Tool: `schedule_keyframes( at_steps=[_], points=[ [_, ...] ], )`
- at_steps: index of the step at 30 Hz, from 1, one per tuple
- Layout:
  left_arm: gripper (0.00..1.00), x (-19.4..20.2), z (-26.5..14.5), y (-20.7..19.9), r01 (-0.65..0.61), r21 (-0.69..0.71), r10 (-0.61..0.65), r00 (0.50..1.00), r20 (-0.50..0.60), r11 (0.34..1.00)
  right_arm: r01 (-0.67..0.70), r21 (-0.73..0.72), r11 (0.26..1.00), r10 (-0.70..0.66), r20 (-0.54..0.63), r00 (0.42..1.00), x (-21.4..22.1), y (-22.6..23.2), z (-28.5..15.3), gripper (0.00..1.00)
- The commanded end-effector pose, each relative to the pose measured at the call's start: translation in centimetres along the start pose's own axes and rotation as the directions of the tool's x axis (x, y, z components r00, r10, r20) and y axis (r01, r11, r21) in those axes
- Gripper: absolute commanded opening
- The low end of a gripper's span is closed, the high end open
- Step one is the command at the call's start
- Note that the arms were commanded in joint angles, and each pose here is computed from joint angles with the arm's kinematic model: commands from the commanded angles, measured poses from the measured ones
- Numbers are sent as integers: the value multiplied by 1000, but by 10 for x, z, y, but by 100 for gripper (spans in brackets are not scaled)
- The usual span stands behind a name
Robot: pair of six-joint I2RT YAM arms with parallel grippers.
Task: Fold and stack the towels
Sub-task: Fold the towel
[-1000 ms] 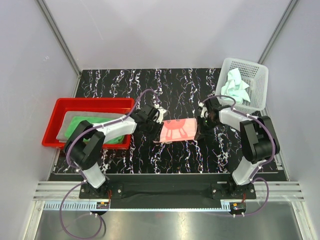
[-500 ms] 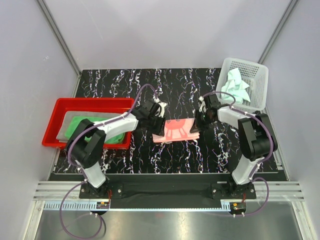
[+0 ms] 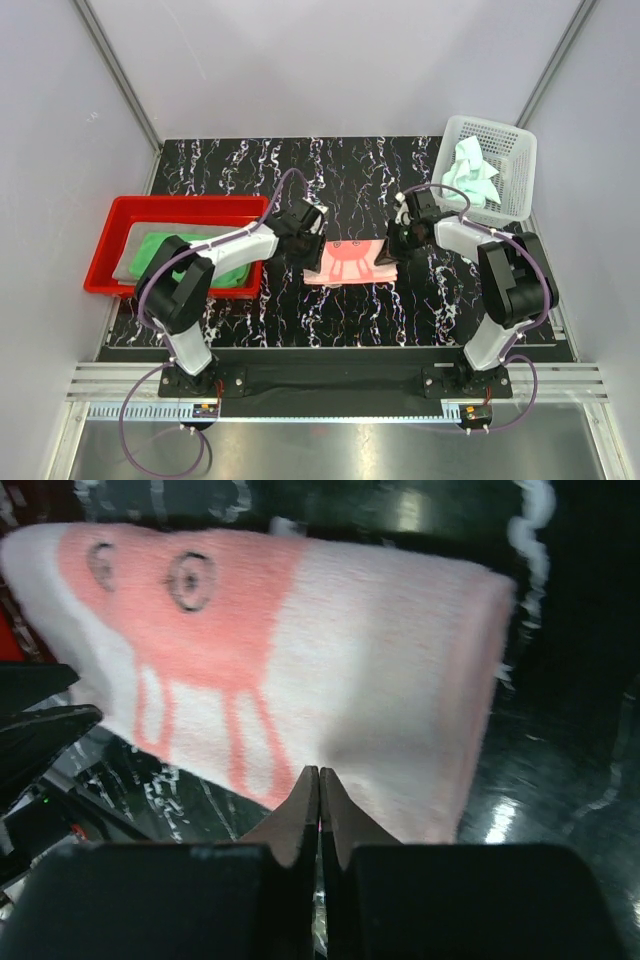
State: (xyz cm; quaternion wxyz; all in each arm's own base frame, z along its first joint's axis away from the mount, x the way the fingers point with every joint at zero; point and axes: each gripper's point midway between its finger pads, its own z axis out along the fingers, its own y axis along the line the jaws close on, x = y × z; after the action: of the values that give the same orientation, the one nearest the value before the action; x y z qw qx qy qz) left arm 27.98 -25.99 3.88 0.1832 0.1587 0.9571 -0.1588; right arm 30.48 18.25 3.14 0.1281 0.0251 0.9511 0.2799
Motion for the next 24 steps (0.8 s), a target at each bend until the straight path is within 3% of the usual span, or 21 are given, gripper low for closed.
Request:
schedule_keyframes(
  at_steps=[1, 5, 12, 18, 24],
  points=[
    [41, -38, -34, -5, 15, -14, -13, 992, 125, 1000, 100, -140, 985, -96, 34, 995, -14, 54, -11, 4],
    [43, -38, -34, 8, 45, -39, -41, 994, 106, 998, 71, -260, 963, -76, -10, 997, -6, 69, 14, 3],
    [45, -26, -20, 17, 162, 47, -166, 981, 100, 986, 42, -242, 969, -43, 2, 999, 14, 45, 33, 1],
    [46, -26, -12, 20, 210, 55, -216, 966, 143, 976, 87, -255, 963, -77, 48, 996, 2, 65, 3, 2],
    [47, -20, -4, 22, 224, 43, -227, 967, 113, 974, 88, -90, 992, -79, 101, 992, -4, 50, -24, 4]
  ],
)
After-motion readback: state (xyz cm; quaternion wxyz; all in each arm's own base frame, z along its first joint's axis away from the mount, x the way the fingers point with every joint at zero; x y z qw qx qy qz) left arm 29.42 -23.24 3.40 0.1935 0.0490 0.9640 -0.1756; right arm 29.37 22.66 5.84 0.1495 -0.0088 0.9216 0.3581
